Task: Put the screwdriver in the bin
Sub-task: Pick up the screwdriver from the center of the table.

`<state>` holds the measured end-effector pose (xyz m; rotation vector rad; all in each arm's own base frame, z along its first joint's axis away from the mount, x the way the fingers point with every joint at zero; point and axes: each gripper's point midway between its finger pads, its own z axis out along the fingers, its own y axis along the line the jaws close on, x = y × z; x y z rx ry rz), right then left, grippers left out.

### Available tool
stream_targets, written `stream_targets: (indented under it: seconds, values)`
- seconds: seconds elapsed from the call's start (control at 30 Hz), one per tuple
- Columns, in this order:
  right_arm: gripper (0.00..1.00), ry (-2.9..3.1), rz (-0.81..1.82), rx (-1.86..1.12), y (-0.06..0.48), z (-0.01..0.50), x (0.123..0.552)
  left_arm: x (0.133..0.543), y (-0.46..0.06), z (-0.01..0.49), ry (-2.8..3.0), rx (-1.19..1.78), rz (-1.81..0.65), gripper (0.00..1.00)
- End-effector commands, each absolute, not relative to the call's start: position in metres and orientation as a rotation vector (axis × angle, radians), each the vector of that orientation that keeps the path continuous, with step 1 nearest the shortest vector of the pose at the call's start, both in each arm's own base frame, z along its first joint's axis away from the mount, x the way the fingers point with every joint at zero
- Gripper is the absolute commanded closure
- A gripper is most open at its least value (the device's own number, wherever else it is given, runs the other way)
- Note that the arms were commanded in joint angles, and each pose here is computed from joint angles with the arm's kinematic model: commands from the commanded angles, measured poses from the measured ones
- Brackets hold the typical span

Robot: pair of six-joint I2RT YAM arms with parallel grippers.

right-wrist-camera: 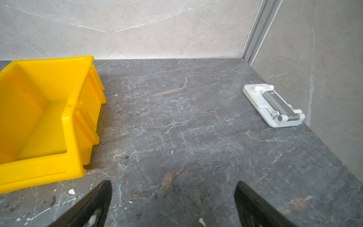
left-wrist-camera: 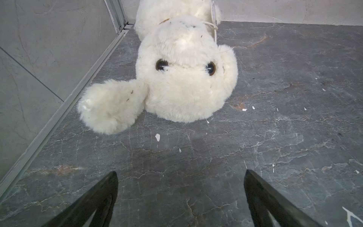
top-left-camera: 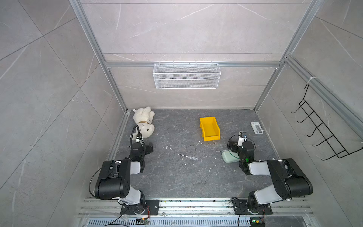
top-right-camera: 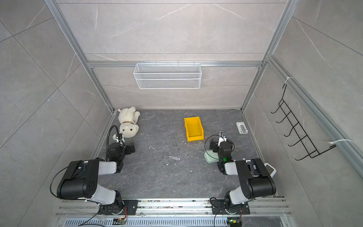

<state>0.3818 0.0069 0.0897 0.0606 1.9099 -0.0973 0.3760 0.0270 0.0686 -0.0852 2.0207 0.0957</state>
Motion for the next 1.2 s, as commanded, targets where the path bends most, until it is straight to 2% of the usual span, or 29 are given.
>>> stream_targets:
  seconds: [0.0, 0.9, 1.17]
  values:
    - [0.01, 1.901, -0.102, 0.071, 0.007, 0.095, 0.386, 0.385, 0.027, 0.086, 1.959, -0.093, 0.080, 0.00]
    - [0.01, 1.891, -0.105, 0.076, 0.006, 0.097, 0.385, 0.384, 0.028, 0.086, 1.954, -0.095, 0.087, 0.00]
    - [0.01, 1.846, -0.112, 0.085, 0.003, 0.119, 0.374, 0.381, 0.011, 0.126, 1.957, 0.002, 0.052, 0.00]
